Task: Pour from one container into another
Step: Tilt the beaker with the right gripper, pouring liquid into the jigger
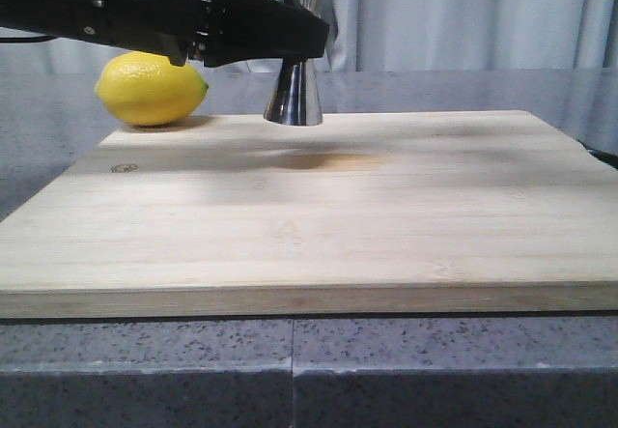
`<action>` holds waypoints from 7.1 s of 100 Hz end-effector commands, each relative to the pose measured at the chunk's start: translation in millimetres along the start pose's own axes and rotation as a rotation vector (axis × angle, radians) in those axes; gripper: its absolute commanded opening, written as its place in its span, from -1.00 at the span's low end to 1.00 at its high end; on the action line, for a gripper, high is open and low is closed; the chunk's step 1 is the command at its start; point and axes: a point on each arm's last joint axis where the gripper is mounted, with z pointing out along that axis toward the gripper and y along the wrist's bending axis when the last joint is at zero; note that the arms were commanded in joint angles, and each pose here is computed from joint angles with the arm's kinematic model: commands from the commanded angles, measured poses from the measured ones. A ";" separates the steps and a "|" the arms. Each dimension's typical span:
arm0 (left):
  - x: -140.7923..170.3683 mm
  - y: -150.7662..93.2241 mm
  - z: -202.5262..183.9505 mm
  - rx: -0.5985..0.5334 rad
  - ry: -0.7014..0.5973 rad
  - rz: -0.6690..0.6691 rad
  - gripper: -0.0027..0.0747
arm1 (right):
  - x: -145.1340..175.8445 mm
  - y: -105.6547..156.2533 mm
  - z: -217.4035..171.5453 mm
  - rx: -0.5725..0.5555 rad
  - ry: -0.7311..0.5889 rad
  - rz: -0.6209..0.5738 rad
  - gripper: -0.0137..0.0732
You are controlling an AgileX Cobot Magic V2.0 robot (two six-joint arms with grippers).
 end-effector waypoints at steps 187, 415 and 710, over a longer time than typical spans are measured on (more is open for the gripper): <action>-35.5 -13.4 -4.5 0.067 -0.136 0.051 -0.98 | -21.9 -12.0 -8.1 0.034 -0.126 -0.126 -0.21; -36.0 -19.2 3.1 0.092 -0.131 0.048 -0.98 | -25.1 -19.1 -3.8 0.035 -0.086 -0.305 -0.21; -36.0 -17.7 3.3 0.076 -0.130 0.045 -0.98 | -27.4 -17.5 -9.4 0.031 -0.052 -0.421 -0.21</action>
